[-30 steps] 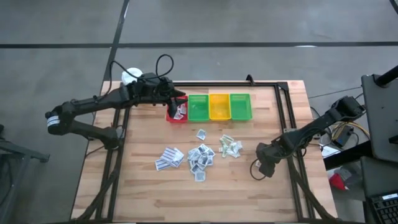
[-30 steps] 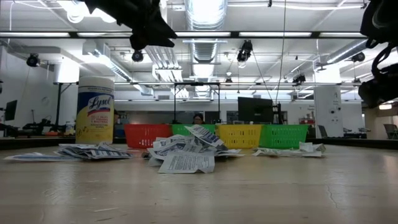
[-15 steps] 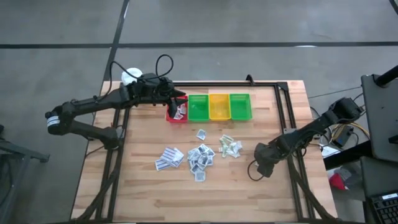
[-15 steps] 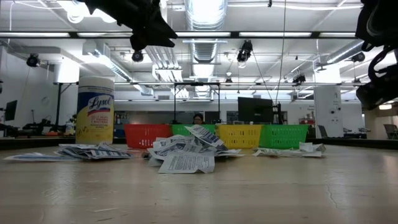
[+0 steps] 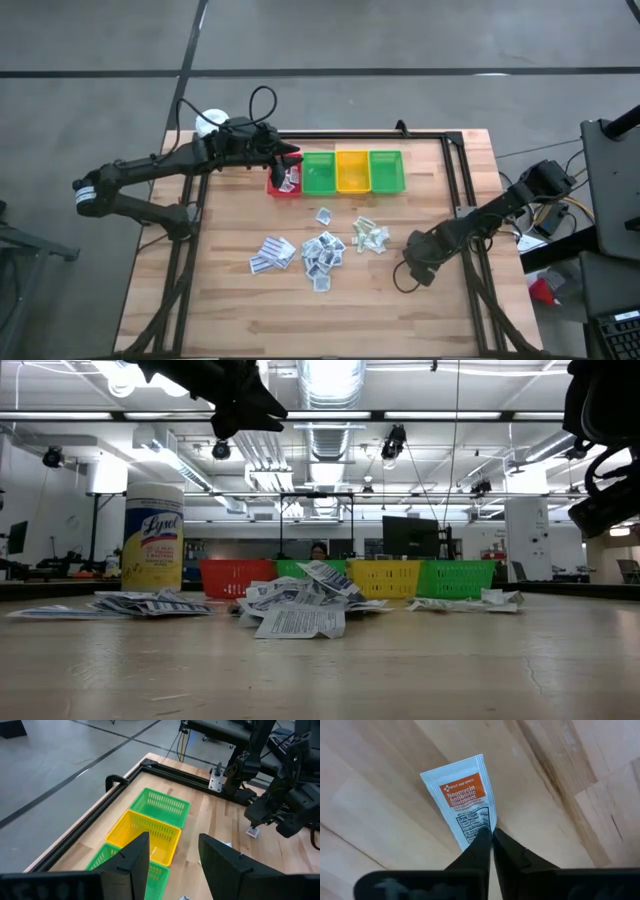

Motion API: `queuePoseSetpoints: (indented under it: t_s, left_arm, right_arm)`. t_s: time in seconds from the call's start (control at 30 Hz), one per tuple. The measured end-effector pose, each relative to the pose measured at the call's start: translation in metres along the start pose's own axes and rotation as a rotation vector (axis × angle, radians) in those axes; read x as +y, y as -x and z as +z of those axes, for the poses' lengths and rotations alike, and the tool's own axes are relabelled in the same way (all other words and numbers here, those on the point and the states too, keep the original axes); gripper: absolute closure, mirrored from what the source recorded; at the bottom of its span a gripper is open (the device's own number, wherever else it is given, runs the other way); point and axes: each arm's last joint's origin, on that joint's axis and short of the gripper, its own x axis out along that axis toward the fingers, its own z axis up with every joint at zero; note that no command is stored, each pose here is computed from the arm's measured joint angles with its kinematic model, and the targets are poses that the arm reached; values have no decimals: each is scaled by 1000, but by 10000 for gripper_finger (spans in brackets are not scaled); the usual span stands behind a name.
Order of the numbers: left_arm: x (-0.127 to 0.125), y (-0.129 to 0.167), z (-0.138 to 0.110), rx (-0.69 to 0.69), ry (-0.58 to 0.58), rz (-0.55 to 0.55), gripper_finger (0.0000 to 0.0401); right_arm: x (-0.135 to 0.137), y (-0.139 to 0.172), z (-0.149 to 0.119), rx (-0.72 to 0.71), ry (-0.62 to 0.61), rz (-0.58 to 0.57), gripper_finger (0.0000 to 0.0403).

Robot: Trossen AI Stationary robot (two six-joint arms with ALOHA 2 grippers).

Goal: Pick & Place First Aid Supplies
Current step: Put the ointment pack into the red bin

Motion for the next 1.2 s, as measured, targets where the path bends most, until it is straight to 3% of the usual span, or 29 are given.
queuePoseSetpoints:
  t_s: [0.3, 0.57, 0.93, 1.07, 1.2]
  left_arm:
    - [0, 0, 0, 0, 1, 0, 238]
    - [0, 0, 0, 0, 1, -1, 238]
    - [0, 0, 0, 0, 11, -3, 238]
    - [-1, 0, 0, 2, 52, -14, 238]
    - [-1, -2, -5, 19, 94, -49, 238]
  right_arm:
    - [-2, 4, -2, -12, -6, 13, 395]
    - [-12, 20, -5, -126, -58, 59, 395]
    - [-17, 27, -9, -133, -34, 106, 395]
    - [-14, 32, -8, -190, -8, 183, 395]
    - [-7, 45, -4, -347, 11, 314, 395]
